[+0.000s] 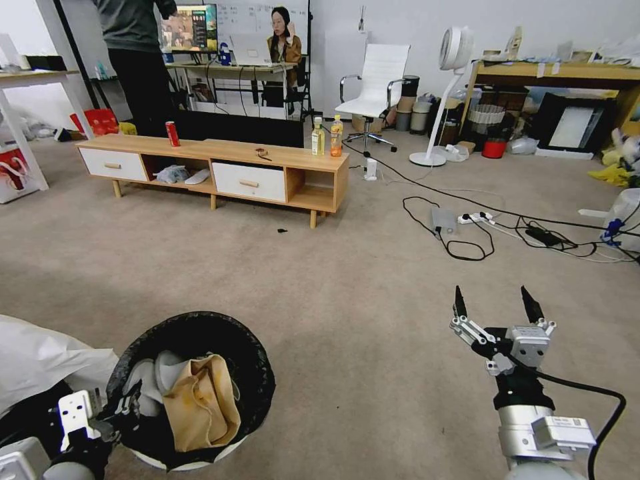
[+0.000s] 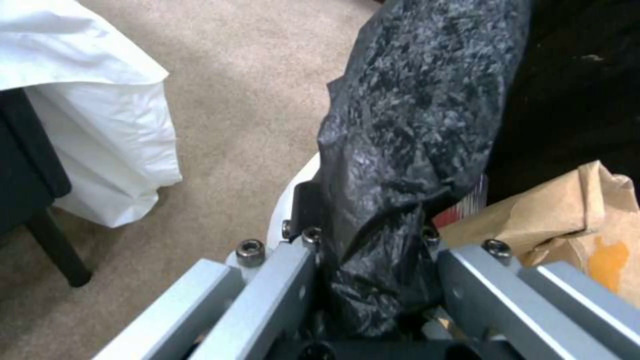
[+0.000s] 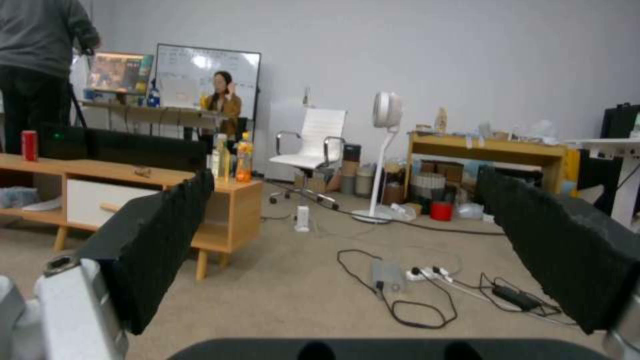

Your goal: Pick up the trash bin and place the garbage on the floor into it.

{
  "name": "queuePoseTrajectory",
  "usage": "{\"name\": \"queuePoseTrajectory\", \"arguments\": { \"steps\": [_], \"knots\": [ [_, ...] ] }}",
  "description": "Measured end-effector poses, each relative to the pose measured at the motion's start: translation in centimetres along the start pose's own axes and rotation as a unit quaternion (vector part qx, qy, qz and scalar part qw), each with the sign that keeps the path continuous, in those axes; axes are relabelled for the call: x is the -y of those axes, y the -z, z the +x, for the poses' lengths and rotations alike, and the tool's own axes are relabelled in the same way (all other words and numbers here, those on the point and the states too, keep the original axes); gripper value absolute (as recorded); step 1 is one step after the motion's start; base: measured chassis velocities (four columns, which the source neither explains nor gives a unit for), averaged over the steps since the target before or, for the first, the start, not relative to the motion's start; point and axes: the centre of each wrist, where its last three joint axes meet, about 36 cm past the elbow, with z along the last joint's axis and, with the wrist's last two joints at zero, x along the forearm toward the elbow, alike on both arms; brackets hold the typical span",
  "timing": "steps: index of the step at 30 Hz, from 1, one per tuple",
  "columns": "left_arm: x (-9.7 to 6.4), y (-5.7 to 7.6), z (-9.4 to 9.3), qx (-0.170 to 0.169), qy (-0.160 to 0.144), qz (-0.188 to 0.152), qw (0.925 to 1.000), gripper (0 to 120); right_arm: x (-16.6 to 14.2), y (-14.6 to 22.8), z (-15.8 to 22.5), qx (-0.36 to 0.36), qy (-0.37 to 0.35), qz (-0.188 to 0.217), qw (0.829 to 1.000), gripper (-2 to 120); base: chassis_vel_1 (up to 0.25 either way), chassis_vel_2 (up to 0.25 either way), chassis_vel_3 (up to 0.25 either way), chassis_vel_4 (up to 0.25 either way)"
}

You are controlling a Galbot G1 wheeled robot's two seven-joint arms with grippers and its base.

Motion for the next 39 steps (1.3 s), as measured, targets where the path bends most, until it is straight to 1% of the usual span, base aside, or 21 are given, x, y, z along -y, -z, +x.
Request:
{"name": "queuePoseTrajectory", "arguments": {
  "steps": [26, 39],
  "knots": [
    [-0.56, -0.3, -0.51, -0.002, -0.003, -0.003, 1.0, 5, -0.25, -0.63, 0.76, -0.001, -0.008, -0.003, 1.0, 100, 0.0, 0.0, 0.0, 0.0],
    [-0.41, -0.43, -0.53, -0.003, -0.005, 0.0, 1.0, 5, -0.12, -0.86, 0.84, -0.001, -0.009, -0.001, 1.0, 100, -0.067, -0.065, -0.066, -0.064]
  ]
}}
